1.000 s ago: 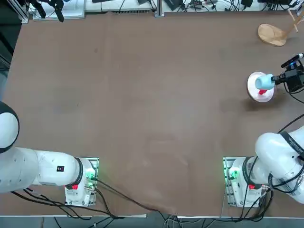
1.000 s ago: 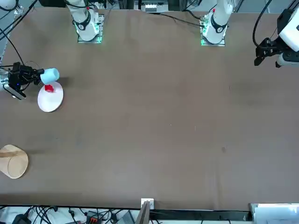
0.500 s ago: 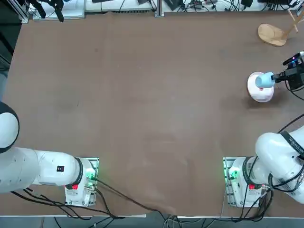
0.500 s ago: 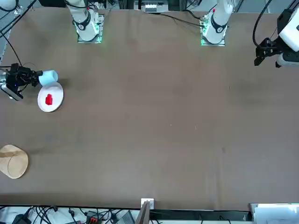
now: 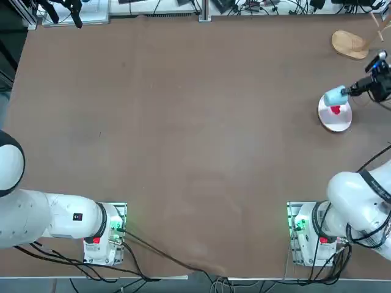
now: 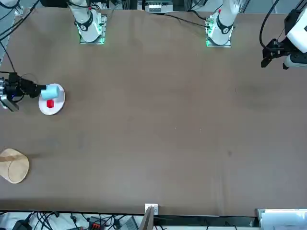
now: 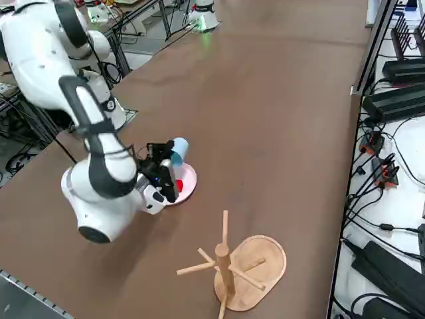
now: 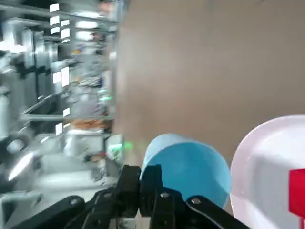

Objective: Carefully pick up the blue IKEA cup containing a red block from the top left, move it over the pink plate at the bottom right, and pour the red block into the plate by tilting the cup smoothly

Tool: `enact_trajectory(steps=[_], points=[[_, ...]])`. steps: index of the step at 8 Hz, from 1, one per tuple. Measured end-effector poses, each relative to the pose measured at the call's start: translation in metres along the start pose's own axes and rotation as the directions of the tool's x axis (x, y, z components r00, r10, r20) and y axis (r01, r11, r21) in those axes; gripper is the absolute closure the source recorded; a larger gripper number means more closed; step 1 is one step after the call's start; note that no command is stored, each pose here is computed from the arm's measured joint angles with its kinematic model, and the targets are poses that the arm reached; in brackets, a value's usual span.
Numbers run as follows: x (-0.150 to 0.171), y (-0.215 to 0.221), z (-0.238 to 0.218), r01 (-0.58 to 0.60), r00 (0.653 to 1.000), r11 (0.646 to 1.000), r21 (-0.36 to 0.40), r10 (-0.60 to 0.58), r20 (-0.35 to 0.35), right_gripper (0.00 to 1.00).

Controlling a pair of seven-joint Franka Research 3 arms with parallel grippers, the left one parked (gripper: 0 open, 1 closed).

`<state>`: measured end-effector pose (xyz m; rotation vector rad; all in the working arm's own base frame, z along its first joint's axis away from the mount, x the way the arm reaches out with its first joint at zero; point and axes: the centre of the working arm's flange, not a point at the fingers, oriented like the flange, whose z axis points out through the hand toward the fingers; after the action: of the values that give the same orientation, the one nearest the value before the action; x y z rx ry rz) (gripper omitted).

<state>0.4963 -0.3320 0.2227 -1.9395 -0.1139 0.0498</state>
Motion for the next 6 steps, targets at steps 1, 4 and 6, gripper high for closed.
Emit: enact_trajectory(steps=[1, 4, 6], points=[[0.016, -0.032, 0.007, -0.054, 0.999, 0.994, -0.096, 0.053, -0.007, 0.97], [0.048, -0.106, 0.044, -0.126, 0.992, 0.926, -0.357, 0.128, -0.017, 0.97], [0.071, -0.134, 0.071, -0.162, 0.984, 0.831, -0.531, 0.174, -0.028, 0.97]])
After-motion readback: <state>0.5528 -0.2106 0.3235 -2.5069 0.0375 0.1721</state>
